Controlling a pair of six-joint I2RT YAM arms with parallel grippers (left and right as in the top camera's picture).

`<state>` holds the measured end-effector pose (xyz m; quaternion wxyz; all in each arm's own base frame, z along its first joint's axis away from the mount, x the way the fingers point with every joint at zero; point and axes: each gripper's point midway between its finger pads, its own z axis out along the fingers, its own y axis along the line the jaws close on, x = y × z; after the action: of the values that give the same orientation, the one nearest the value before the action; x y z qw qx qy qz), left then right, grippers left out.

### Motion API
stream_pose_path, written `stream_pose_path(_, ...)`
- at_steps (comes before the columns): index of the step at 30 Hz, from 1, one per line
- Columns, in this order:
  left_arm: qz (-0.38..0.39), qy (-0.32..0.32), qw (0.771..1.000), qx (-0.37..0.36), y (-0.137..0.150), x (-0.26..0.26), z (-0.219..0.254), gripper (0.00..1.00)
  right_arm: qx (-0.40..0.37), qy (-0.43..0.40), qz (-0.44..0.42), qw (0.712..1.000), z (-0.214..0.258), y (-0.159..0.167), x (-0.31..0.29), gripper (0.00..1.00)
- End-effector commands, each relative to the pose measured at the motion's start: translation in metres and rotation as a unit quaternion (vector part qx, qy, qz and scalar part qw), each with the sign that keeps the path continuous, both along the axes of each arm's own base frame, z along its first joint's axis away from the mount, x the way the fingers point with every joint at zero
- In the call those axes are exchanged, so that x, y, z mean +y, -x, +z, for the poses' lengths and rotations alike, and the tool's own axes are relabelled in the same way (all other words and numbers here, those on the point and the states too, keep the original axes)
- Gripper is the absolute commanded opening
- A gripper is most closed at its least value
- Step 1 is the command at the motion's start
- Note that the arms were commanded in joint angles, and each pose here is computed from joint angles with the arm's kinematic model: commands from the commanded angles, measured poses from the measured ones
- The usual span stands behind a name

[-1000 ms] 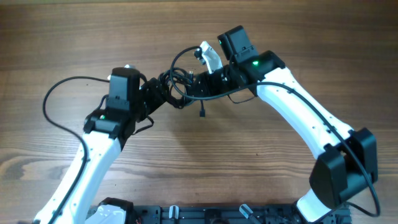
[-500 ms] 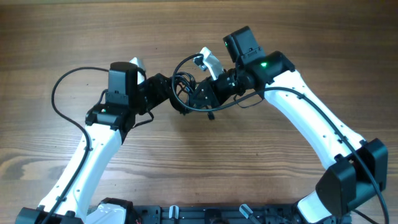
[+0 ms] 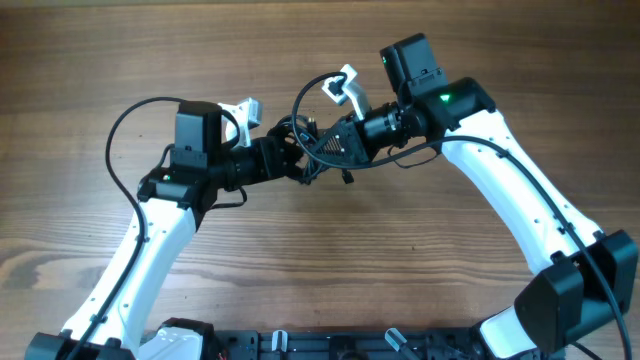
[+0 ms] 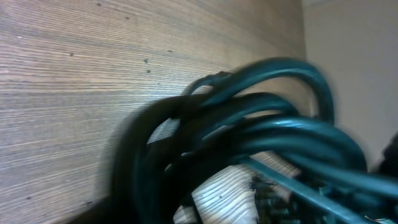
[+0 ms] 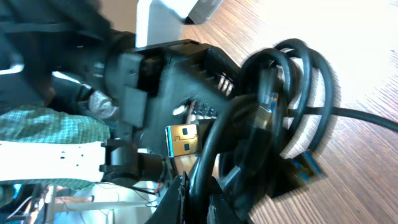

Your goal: Untangle cables

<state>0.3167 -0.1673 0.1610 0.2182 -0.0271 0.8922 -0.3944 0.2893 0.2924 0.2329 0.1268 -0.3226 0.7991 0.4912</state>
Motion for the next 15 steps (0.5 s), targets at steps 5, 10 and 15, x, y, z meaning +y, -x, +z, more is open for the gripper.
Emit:
stream_pose_path(5,-0.015,-0.004,1.000,-0.019,-0.003,-0.002,0.001,0.04,-0.011,0.129,-0.152,0.980,-0.022,-0.039,-0.029,0.04)
stream_pose_path(10,0.013,-0.005,1.000,-0.015,-0.011,0.013,0.000,0.04,-0.008,0.303,-0.396,0.867,-0.056,-0.082,-0.108,0.04)
stream_pose_path(15,0.058,-0.008,0.998,-0.006,-0.021,0.040,-0.002,0.04,-0.042,0.367,-0.498,0.785,-0.055,-0.099,-0.160,0.07)
